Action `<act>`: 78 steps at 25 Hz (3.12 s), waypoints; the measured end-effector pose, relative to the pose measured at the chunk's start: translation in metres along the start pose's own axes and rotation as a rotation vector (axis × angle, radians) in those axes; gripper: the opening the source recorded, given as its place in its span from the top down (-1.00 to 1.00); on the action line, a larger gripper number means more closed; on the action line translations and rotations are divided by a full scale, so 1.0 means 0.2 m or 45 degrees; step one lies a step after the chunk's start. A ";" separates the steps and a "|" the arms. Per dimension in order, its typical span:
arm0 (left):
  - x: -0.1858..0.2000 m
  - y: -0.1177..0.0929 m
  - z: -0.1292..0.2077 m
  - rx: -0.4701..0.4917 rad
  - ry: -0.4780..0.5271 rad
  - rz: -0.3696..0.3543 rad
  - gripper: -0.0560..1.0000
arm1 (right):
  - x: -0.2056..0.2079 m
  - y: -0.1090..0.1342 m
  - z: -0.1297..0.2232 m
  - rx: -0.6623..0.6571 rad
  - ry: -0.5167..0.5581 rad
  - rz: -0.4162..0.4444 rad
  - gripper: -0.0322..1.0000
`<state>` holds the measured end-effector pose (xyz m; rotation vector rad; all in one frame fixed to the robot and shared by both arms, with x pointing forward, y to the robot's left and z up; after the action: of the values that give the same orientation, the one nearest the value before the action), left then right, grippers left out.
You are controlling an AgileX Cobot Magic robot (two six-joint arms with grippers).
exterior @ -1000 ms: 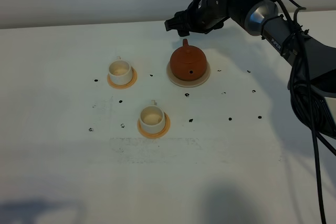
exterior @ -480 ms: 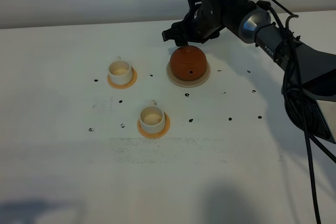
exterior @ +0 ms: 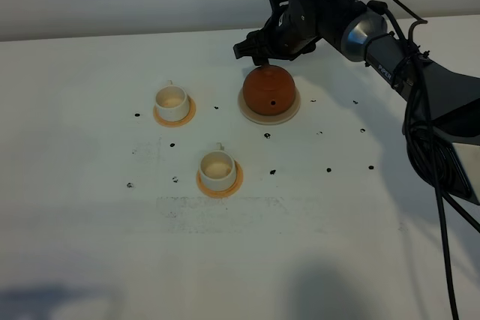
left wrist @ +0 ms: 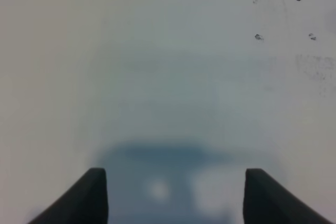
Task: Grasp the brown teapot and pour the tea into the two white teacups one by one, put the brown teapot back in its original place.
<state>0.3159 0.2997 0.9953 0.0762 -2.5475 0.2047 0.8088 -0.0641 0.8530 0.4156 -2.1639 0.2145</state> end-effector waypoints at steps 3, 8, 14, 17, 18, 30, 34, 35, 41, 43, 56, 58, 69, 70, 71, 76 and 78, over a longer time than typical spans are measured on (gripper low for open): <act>0.00 0.00 0.00 0.000 0.000 0.000 -0.15 | 0.00 -0.01 0.00 0.010 0.005 0.013 -0.21; 0.00 0.00 0.00 0.000 0.000 0.000 -0.15 | 0.00 -0.02 0.00 0.022 0.006 0.028 -0.21; 0.00 0.00 0.00 0.000 0.000 0.000 -0.15 | 0.00 -0.03 0.00 0.027 0.006 0.033 -0.21; 0.00 0.00 0.00 0.000 0.000 0.000 -0.15 | 0.00 -0.04 0.00 0.040 0.003 0.046 -0.21; 0.00 0.00 0.00 0.000 0.000 0.000 -0.15 | 0.00 -0.04 0.00 0.044 0.003 0.050 -0.21; 0.00 0.00 0.00 0.001 0.000 0.000 -0.15 | 0.00 -0.13 0.01 0.060 0.020 0.106 -0.21; 0.00 0.00 0.00 0.001 0.000 0.000 -0.15 | 0.00 -0.14 0.02 0.070 0.033 0.119 -0.21; 0.00 0.00 0.00 0.001 0.000 0.000 -0.15 | 0.00 -0.14 0.02 0.070 0.033 0.119 -0.21; 0.00 0.00 0.00 0.001 0.000 0.000 -0.15 | 0.01 -0.14 0.02 0.076 0.031 0.121 -0.21; 0.00 0.00 0.00 0.001 0.000 0.000 -0.15 | 0.03 -0.14 0.01 0.083 0.028 0.126 -0.21; 0.00 0.00 0.00 0.001 0.000 0.000 -0.15 | 0.05 -0.16 -0.01 0.126 0.027 0.137 -0.21; 0.00 0.00 0.00 0.001 0.000 0.000 -0.15 | 0.05 -0.16 0.00 0.138 0.031 0.145 -0.21; 0.00 0.00 0.00 0.000 0.000 0.000 -0.15 | 0.05 -0.16 0.01 0.180 0.057 0.146 -0.21; 0.00 0.00 0.00 0.000 0.000 0.000 -0.15 | 0.05 -0.16 0.01 0.185 0.062 0.145 -0.21; 0.00 0.00 0.00 0.000 0.000 0.000 -0.15 | 0.05 -0.16 0.01 0.195 0.065 0.145 -0.21; 0.00 0.00 0.00 0.000 0.000 0.000 -0.15 | 0.06 -0.16 0.02 0.212 0.080 0.144 -0.21; 0.00 0.00 0.00 0.000 0.000 0.000 -0.15 | 0.06 -0.16 0.03 0.226 0.088 0.139 -0.21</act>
<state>0.3159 0.2997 0.9953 0.0763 -2.5475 0.2048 0.8106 -0.0980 0.8590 0.3849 -2.1086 0.4780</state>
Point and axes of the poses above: a point on each arm's last joint axis where the gripper is mounted, x pointing back along that axis away from the gripper, y along the wrist's bending axis when the last joint is at zero, z = x × y, the point moved 8 cm from there along -x, pointing out along that axis toward the gripper, and after that the axes turned 7 degrees about x, right-handed, at the moved point
